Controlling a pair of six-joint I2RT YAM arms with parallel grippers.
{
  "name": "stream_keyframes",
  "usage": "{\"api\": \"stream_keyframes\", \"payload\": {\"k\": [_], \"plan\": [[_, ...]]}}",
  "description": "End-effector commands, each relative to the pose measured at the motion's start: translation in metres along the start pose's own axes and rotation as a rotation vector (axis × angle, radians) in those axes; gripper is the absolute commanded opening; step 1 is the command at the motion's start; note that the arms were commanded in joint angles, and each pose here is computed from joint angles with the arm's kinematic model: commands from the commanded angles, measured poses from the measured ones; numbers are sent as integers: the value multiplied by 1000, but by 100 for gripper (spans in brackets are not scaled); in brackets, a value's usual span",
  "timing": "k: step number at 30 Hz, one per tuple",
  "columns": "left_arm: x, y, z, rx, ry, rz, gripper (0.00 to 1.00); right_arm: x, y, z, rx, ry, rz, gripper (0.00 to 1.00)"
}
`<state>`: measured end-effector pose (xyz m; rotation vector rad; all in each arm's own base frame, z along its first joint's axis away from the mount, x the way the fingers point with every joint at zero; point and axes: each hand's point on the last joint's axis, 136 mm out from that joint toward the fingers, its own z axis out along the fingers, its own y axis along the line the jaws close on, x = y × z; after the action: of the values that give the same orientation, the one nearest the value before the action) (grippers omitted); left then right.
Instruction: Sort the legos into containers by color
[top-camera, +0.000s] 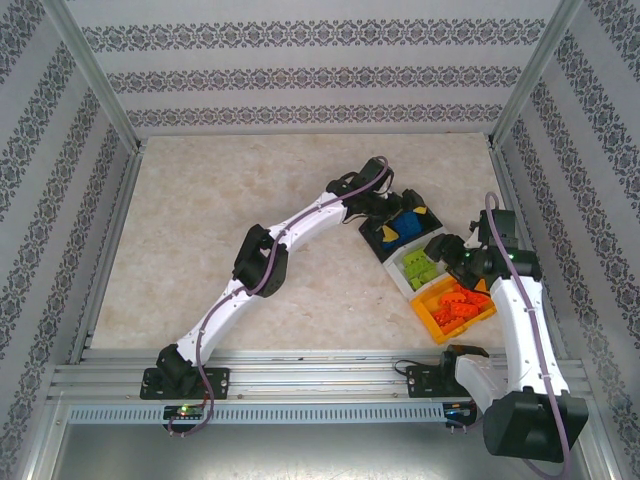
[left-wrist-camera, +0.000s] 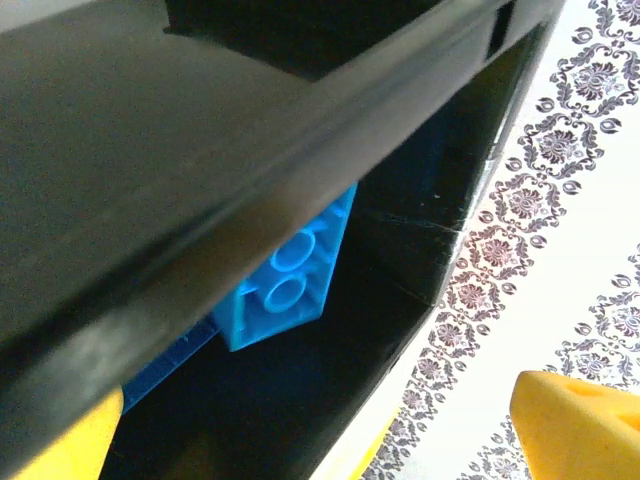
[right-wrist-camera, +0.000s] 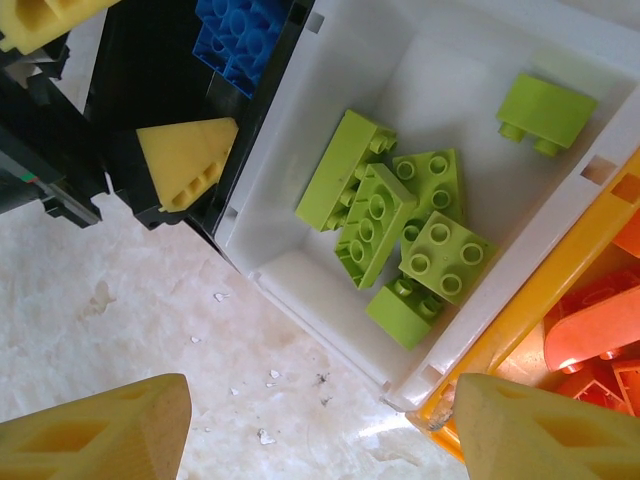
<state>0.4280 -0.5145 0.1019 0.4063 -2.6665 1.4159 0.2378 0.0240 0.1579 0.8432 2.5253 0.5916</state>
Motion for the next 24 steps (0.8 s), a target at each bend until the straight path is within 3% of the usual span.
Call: {"api": "stream_keyframes", "payload": {"k": [1, 7, 15, 20, 24], "plan": [[4, -49, -44, 58, -65, 119, 100, -3, 2, -1, -10, -7, -5, 71], [6, -73, -58, 104, -93, 196, 100, -2, -10, 0, 64, 18, 6, 71], [10, -82, -78, 94, -108, 269, 100, -10, -2, -2, 50, 11, -3, 71], [9, -75, -104, 9, -156, 362, 100, -27, 8, -7, 50, -16, -29, 72], [1, -59, -137, -109, -205, 437, 100, -56, -13, -20, 203, -87, -10, 72]]}}
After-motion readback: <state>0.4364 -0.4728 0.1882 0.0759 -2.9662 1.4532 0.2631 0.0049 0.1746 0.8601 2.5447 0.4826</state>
